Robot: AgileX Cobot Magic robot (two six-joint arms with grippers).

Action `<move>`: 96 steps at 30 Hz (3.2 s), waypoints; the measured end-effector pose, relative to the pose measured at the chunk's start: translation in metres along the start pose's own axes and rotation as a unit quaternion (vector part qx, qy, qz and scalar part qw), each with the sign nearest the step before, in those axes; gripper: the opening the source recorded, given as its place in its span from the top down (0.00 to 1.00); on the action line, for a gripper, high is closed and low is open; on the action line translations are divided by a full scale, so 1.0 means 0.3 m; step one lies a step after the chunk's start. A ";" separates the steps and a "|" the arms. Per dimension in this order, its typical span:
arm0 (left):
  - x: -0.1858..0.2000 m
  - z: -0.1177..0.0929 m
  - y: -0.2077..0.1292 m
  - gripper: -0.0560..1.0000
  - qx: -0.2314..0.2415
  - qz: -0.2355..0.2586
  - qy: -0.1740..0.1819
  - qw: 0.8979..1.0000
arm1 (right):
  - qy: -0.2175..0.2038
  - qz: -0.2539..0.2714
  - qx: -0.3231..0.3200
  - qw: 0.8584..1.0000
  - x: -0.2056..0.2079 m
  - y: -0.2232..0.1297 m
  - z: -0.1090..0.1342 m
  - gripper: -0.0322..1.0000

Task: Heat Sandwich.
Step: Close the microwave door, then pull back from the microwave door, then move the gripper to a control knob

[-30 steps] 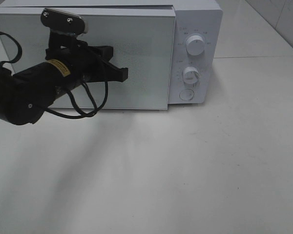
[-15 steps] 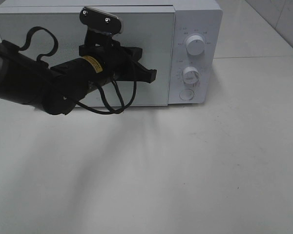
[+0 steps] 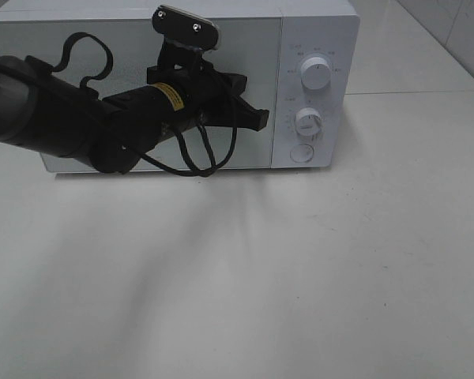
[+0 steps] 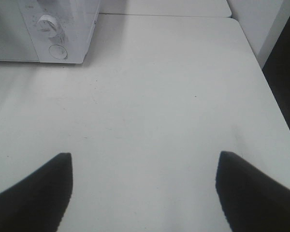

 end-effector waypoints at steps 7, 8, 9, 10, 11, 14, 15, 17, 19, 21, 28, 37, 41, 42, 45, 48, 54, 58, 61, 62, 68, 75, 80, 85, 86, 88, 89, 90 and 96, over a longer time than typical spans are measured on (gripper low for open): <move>0.063 0.030 0.000 0.95 0.033 0.010 0.025 0.999 | 0.000 0.000 0.000 1.000 0.000 0.000 0.000 0.25; 0.074 0.033 0.003 0.95 0.039 0.009 0.030 0.999 | 0.000 0.000 0.000 1.000 0.000 0.000 0.000 0.25; 0.101 0.038 0.003 0.95 0.046 0.013 0.035 0.998 | 0.000 0.000 0.000 1.000 0.000 0.000 0.000 0.25; 0.119 0.039 0.001 0.95 0.047 0.016 0.035 0.998 | 0.000 0.000 0.000 1.000 0.000 0.000 0.000 0.25; 0.136 0.039 0.000 0.95 0.048 0.018 0.036 0.998 | 0.000 0.000 0.000 1.000 0.000 0.000 0.000 0.25; 0.187 0.037 -0.003 0.95 0.051 0.025 0.035 0.998 | 0.000 0.000 0.000 1.000 0.000 0.000 0.000 0.25; 0.204 0.034 -0.004 0.95 0.052 0.029 0.034 0.998 | 0.000 0.000 0.000 1.000 0.000 0.000 0.000 0.25; 0.221 0.032 -0.007 0.95 0.053 0.037 0.033 0.997 | 0.000 0.000 0.000 1.000 0.000 0.000 0.000 0.25; 0.258 0.021 -0.021 0.91 0.055 0.079 0.025 0.995 | 0.000 0.000 0.000 1.000 0.000 0.000 0.000 0.25; 0.270 0.017 -0.027 0.85 0.055 0.100 0.022 0.993 | 0.000 0.000 0.000 1.000 0.000 0.000 0.000 0.25; 0.368 -0.006 -0.068 0.07 0.061 0.256 -0.003 0.965 | 0.000 0.000 0.000 1.000 0.000 0.000 0.000 0.25; 0.505 -0.022 -0.065 0.04 0.051 0.381 -0.027 0.923 | 0.000 0.000 0.000 1.000 0.000 0.000 0.000 0.25; 0.553 -0.017 -0.059 0.04 0.061 0.423 -0.027 0.904 | 0.000 0.000 0.000 1.000 0.000 0.000 0.000 0.25; 0.563 -0.014 -0.059 0.04 0.066 0.435 -0.025 0.898 | 0.000 0.000 0.000 1.000 0.000 0.000 0.000 0.25; 0.589 0.029 -0.056 0.03 0.087 0.462 -0.008 0.883 | 0.000 0.000 0.000 1.000 0.000 0.000 0.000 0.25; 0.629 0.099 -0.051 0.03 0.115 0.490 0.017 0.864 | 0.000 0.000 0.000 1.000 0.000 0.000 0.000 0.25; 0.697 0.209 -0.050 0.03 0.171 0.514 0.058 0.839 | 0.000 0.000 0.000 1.000 0.000 0.000 0.000 0.25; 0.783 0.307 -0.047 0.03 0.223 0.536 0.097 0.809 | 0.000 0.000 0.000 1.000 0.000 0.000 0.000 0.25; 0.820 0.336 -0.040 0.03 0.240 0.540 0.110 0.799 | 0.000 0.000 0.000 1.000 0.000 0.000 0.000 0.25; 0.854 0.358 -0.032 0.03 0.255 0.541 0.121 0.792 | 0.000 0.000 0.000 1.000 0.000 0.000 0.000 0.25; 0.943 0.408 -0.003 0.03 0.283 0.530 0.149 0.785 | 0.000 0.000 0.000 1.000 0.000 0.000 0.000 0.25; 1.079 0.397 -0.002 0.03 0.312 0.502 0.186 0.785 | 0.000 0.000 0.000 1.000 0.000 0.000 0.000 0.25; 1.146 0.344 0.014 0.03 0.302 0.476 0.191 0.804 | 0.000 0.000 0.000 1.000 0.000 0.000 0.000 0.25; 1.219 0.291 0.046 0.03 0.285 0.434 0.201 0.831 | 0.000 0.000 0.000 1.000 0.000 0.000 0.000 0.25; 1.219 0.291 0.046 0.03 0.285 0.434 0.201 0.831 | 0.000 0.000 0.000 1.000 0.000 0.000 0.000 0.25; 1.265 0.257 0.061 0.03 0.268 0.403 0.206 0.851 | 0.000 0.000 0.000 1.000 0.000 0.000 0.000 0.25; 1.282 0.245 0.068 0.03 0.260 0.391 0.207 0.858 | 0.000 0.000 0.000 1.000 0.000 0.000 0.000 0.25; 1.299 0.232 0.074 0.03 0.252 0.378 0.209 0.866 | 0.000 0.000 0.000 1.000 0.000 0.000 0.000 0.25; 1.371 0.174 0.080 0.03 0.219 0.324 0.217 0.894 | 0.000 0.000 0.000 1.000 0.000 0.000 0.000 0.25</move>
Point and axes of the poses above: a point on each arm's last joint axis where the gripper is mounted, x pointing back along that axis away from the gripper, z along the wrist's bending axis when the last joint is at zero, y = z × x, the point moved 3 cm from there along -x, pointing out along that axis toward the gripper
